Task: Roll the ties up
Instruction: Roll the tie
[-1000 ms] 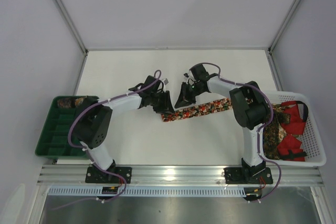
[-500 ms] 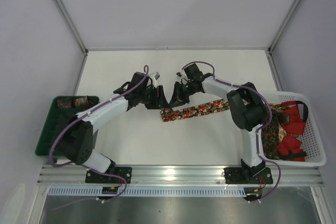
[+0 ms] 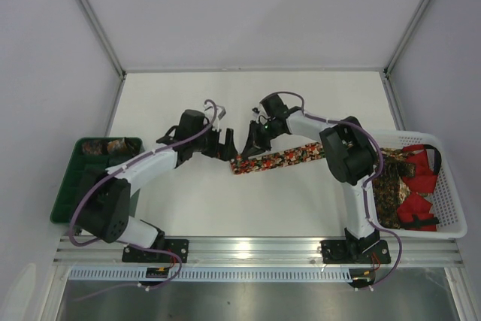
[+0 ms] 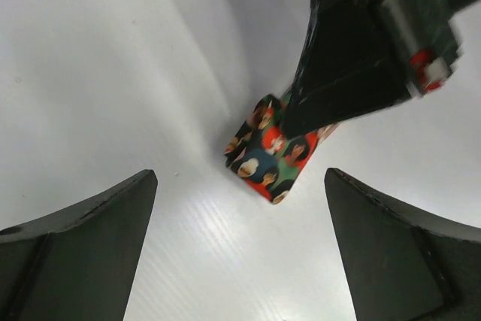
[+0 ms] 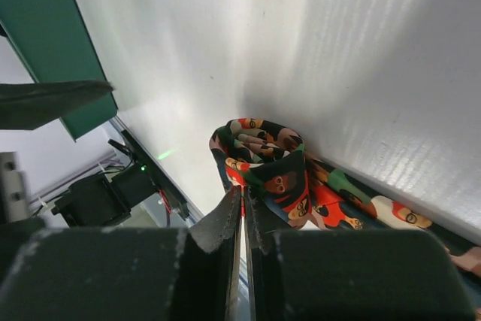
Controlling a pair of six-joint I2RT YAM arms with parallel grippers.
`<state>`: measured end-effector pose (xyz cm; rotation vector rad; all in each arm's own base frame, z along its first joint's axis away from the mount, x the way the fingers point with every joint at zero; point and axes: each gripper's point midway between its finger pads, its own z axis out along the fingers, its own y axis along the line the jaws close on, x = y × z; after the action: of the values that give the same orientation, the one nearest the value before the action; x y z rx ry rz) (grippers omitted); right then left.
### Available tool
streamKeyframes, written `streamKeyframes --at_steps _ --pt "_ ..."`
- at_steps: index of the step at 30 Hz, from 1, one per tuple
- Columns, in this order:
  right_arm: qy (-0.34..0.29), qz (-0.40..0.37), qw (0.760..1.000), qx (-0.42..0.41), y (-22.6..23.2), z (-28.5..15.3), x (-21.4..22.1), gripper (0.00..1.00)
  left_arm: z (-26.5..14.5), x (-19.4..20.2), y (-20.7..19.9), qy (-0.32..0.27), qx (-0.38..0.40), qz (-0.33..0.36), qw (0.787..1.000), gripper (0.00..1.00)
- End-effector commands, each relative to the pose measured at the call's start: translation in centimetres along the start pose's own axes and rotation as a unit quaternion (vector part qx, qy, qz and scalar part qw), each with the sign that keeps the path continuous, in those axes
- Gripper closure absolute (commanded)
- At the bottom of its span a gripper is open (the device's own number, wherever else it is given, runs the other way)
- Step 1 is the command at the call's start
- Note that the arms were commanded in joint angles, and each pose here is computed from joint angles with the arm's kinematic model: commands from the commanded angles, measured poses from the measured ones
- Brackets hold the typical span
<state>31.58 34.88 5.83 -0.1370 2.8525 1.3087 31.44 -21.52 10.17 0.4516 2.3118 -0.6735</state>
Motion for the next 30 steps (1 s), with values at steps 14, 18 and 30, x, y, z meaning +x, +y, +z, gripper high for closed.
streamKeyframes --at_steps 14,18,30 --pt "-0.016 0.003 1.0 -0.021 0.9 -2.2 -0.7 0.91 4.3 0.1 -3.9 0.017 0.144 0.227 0.963 0.0" --pt "-0.044 0.004 0.998 -0.035 2.1 -4.4 -1.8 0.91 4.7 -0.2 -3.5 0.036 0.132 0.245 0.96 0.0" --pt "-0.136 0.022 0.99 -0.035 1.5 -13.9 -3.0 0.92 5.8 1.8 -3.3 0.138 0.094 0.291 0.942 0.0"
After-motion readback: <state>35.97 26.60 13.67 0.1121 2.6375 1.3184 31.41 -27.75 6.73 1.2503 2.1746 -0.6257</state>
